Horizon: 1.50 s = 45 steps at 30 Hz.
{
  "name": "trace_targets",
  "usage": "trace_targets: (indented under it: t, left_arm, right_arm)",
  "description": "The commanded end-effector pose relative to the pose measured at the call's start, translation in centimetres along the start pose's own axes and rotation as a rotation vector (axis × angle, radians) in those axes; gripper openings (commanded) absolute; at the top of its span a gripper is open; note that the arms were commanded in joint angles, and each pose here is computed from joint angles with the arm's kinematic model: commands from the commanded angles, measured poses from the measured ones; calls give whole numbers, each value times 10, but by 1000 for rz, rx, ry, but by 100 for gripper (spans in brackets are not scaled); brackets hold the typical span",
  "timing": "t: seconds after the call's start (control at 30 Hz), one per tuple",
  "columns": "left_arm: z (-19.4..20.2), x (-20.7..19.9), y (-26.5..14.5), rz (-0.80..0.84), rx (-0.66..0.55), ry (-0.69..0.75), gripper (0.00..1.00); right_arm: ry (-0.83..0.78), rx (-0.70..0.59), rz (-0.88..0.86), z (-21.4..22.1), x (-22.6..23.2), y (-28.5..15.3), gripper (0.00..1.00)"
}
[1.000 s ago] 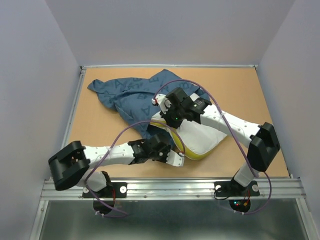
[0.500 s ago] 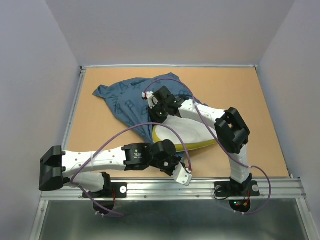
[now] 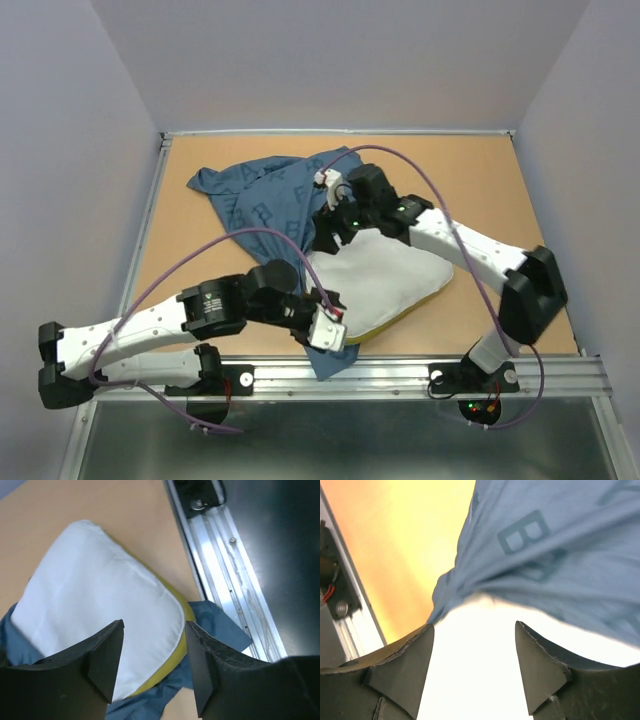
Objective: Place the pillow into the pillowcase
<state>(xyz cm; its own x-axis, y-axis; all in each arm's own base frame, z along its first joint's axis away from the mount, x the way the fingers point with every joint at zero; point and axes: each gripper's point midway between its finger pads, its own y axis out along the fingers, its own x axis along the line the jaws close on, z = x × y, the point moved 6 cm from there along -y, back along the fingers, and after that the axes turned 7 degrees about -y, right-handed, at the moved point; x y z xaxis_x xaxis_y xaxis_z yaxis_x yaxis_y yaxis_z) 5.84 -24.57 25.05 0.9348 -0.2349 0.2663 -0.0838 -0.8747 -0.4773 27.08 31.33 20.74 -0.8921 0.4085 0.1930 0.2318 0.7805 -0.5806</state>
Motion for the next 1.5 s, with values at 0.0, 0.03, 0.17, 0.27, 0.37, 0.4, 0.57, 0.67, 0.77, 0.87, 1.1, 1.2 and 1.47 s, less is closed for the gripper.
trace_targets:
  t: [0.0,0.03,0.17,0.27,0.37,0.4,0.57,0.67,0.77,0.87,1.1,1.2,1.47]
  left_arm:
    - [-2,35,-36,-198,27,-218,65]
    - [7,47,-39,-247,50,-277,65]
    - [66,90,-49,-411,130,-561,63]
    - [98,122,-49,-533,162,-699,61]
    - [128,152,-43,-654,231,-814,61]
    - [144,159,-47,-687,266,-868,61]
    - [208,189,-31,-673,347,-982,52]
    - [228,240,-26,-722,340,-937,49]
    - [245,278,-26,-722,312,-988,51]
    - [209,316,-61,-712,162,-873,59]
    - [126,266,-89,-751,180,-568,77]
    - [108,232,-67,-780,228,-586,77]
    - [117,163,12,-633,348,-683,99]
  right_arm:
    - [-84,38,76,29,-7,-62,71]
    - [-67,38,102,35,-13,-70,71]
    - [3,18,268,43,-65,-103,74]
    - [118,64,368,60,-121,-107,72]
    - [239,162,424,98,-166,-98,62]
    - [251,188,414,108,-168,-93,60]
    - [377,187,209,137,-135,-74,48]
    - [438,147,78,136,-107,-58,42]
    - [339,111,-31,103,-73,-37,41]
    - [356,49,-130,69,-54,-36,43]
    - [488,-100,100,64,-88,-110,70]
    - [554,-78,267,87,-94,-122,72]
    - [704,-13,311,136,-100,-97,71]
